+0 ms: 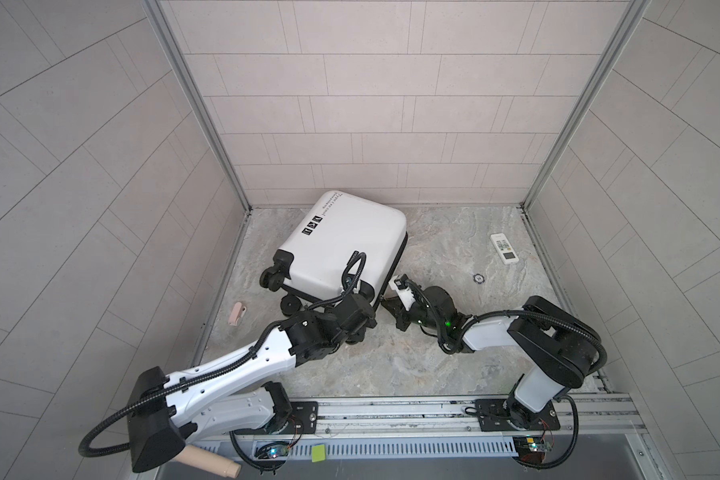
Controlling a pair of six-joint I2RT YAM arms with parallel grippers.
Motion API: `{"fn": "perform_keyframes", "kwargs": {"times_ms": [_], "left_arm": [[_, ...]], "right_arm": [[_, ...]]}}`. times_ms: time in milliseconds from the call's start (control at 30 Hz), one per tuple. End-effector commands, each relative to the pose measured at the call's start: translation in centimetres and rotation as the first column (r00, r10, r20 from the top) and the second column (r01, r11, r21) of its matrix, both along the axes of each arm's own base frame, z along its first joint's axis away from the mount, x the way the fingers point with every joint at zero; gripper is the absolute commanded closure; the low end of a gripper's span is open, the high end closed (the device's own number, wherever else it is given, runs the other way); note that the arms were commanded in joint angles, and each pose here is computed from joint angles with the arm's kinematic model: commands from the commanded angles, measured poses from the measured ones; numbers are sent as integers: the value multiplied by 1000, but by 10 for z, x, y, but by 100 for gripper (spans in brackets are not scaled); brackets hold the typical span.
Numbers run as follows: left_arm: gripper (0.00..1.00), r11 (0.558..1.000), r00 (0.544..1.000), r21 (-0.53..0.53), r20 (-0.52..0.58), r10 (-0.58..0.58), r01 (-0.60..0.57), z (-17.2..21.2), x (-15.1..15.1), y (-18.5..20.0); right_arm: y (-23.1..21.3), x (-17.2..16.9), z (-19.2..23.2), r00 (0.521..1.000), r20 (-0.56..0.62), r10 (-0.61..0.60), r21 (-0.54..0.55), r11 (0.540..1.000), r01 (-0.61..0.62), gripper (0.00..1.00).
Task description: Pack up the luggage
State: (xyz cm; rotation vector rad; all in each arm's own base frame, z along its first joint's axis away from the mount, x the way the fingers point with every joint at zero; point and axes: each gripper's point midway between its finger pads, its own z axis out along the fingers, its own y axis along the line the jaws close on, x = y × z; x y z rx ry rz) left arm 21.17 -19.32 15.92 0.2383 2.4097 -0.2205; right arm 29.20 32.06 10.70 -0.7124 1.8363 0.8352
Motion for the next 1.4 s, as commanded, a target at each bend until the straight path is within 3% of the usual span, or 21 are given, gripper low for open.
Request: {"fn": "perform_keyframes", "kwargs": {"times_ms": [0, 500, 867, 1367], "left_arm": [[100, 985, 985, -4, 15, 172, -172, 3, 9, 26], [100, 991, 991, -23, 2, 134, -134, 4, 5, 21], [100, 995, 996, -55, -22, 84, -85, 7, 3, 8], [100, 999, 998, -51, -56, -5, 2, 1, -2, -6]], "right_arm": [[4, 11, 43, 994, 106, -24, 70, 997, 17, 100], [-25, 44, 27, 978, 76, -196, -23, 980, 198, 100], [-54, 68, 27, 956, 35, -293, -9, 956, 293, 100], [-104, 126, 46, 894, 14, -448, 43, 893, 447, 100]]}}
